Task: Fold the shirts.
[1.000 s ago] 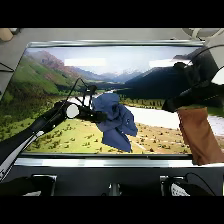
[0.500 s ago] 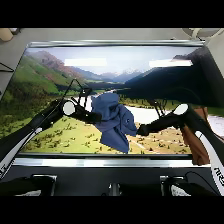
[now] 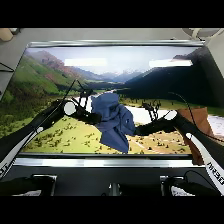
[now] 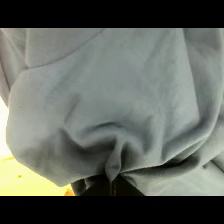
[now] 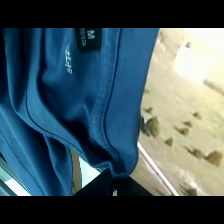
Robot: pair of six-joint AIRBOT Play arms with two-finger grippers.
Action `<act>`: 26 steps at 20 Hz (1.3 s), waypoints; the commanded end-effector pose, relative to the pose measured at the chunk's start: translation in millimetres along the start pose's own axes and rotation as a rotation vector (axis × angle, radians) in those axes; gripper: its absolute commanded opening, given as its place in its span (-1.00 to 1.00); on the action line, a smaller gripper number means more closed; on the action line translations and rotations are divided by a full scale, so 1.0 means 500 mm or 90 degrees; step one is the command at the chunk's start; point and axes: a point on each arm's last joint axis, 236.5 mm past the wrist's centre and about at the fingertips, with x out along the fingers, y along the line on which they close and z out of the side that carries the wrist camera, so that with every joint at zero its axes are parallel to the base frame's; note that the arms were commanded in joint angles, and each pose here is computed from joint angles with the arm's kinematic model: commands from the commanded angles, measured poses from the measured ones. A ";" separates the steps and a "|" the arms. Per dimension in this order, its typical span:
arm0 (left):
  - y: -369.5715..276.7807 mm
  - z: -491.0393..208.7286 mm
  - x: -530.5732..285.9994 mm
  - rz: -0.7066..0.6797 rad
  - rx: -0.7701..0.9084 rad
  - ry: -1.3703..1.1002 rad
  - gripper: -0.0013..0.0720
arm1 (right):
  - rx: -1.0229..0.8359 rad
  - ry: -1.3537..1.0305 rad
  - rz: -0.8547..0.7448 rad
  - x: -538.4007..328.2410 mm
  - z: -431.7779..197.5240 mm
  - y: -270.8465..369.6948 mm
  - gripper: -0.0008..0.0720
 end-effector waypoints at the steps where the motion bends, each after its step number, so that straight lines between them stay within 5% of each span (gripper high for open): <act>1: 0.008 0.009 -0.013 0.000 0.019 -0.010 -0.90 | -0.054 -0.020 -0.006 -0.019 0.038 0.008 -0.94; 7: 0.010 0.073 -0.133 0.020 0.081 -0.094 -0.90 | -0.235 -0.133 -0.091 -0.196 0.178 0.082 -0.94; 13: -0.071 0.185 -0.800 0.124 0.223 -0.562 -0.90 | -0.529 -0.501 -0.500 -0.851 0.266 0.349 -0.94; 17: -0.192 0.071 -1.104 0.005 0.268 -0.834 -0.90 | -0.559 -0.748 -0.516 -1.070 0.133 0.541 -0.94; 19: -0.220 0.042 -1.105 -0.034 0.286 -0.826 -0.91 | -0.548 -0.762 -0.488 -1.072 0.109 0.558 -0.94; 22: -0.187 0.045 -1.026 0.018 0.289 -0.729 -0.90 | -0.532 -0.683 -0.500 -1.033 0.099 0.517 -0.94; 26: -0.111 0.060 -0.817 0.086 0.262 -0.529 -0.90 | -0.453 -0.378 -0.465 -0.855 0.084 0.366 -0.94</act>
